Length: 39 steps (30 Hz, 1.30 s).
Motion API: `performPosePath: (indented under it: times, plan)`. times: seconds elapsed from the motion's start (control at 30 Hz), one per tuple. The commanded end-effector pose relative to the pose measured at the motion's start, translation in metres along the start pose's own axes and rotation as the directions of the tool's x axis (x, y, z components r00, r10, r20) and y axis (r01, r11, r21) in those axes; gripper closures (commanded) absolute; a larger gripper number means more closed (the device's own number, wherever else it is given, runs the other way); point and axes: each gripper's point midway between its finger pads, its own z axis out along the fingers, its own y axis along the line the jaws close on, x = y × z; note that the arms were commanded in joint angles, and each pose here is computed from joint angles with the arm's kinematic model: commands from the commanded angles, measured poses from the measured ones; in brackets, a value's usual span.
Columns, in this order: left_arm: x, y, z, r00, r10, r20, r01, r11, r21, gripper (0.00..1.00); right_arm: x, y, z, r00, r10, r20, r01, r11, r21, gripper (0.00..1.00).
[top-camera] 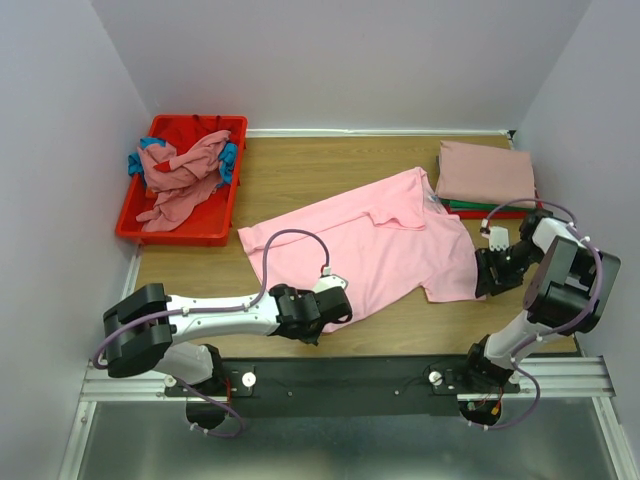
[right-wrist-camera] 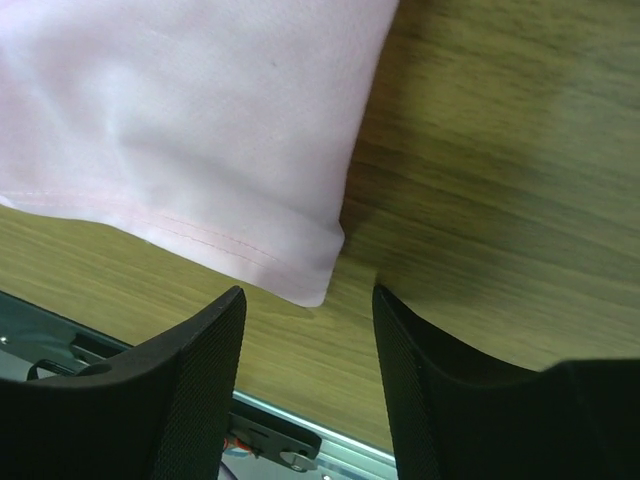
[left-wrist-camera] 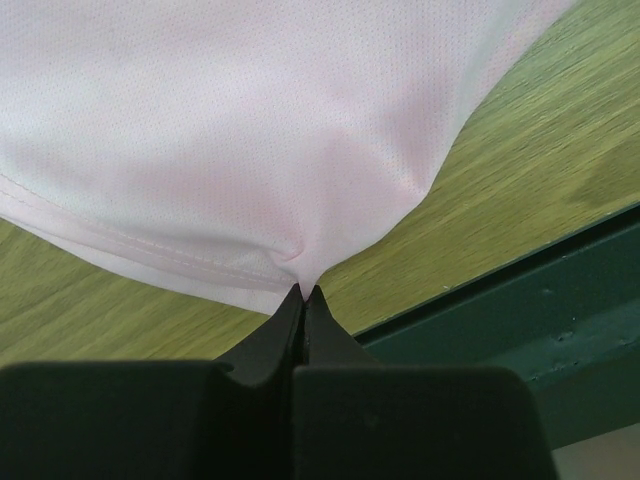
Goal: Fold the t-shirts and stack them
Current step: Fold the tshirt
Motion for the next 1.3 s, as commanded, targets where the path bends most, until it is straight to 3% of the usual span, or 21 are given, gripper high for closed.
performPosePath:
  times: [0.0, 0.4, 0.53, 0.6, 0.73, 1.27]
  plan:
    - [-0.003, -0.002, -0.002, 1.0, -0.007, 0.018, 0.007, 1.0, 0.02, 0.98, 0.005, -0.008, 0.004, 1.0, 0.002, -0.023, -0.001, 0.998, 0.06, 0.43]
    - [0.001, -0.002, -0.002, 1.0, -0.005, 0.01, 0.005, 1.0, 0.014, 0.98, 0.001, 0.007, 0.017, 0.999, -0.011, -0.033, 0.012, 1.0, 0.028, 0.62]
    - [0.0, -0.002, -0.002, 1.0, -0.005, 0.012, 0.005, 1.0, 0.014, 0.98, 0.002, 0.007, 0.018, 0.999, -0.003, -0.037, 0.004, 1.0, 0.027, 0.79]
    - [0.001, -0.002, -0.002, 1.0, -0.005, 0.011, 0.005, 1.0, 0.012, 0.98, 0.002, 0.007, 0.017, 0.999, -0.004, -0.036, 0.005, 1.0, 0.028, 0.81]
    - [0.0, -0.003, -0.003, 1.0, -0.008, 0.015, 0.007, 1.0, 0.014, 0.98, -0.006, 0.005, 0.009, 1.0, -0.01, -0.005, 0.011, 0.999, 0.053, 1.0]
    - [0.003, -0.004, -0.004, 1.0, -0.005, 0.011, 0.005, 1.0, 0.024, 0.99, -0.033, 0.023, -0.028, 0.987, -0.08, 0.142, 0.075, 0.996, 0.044, 1.0]
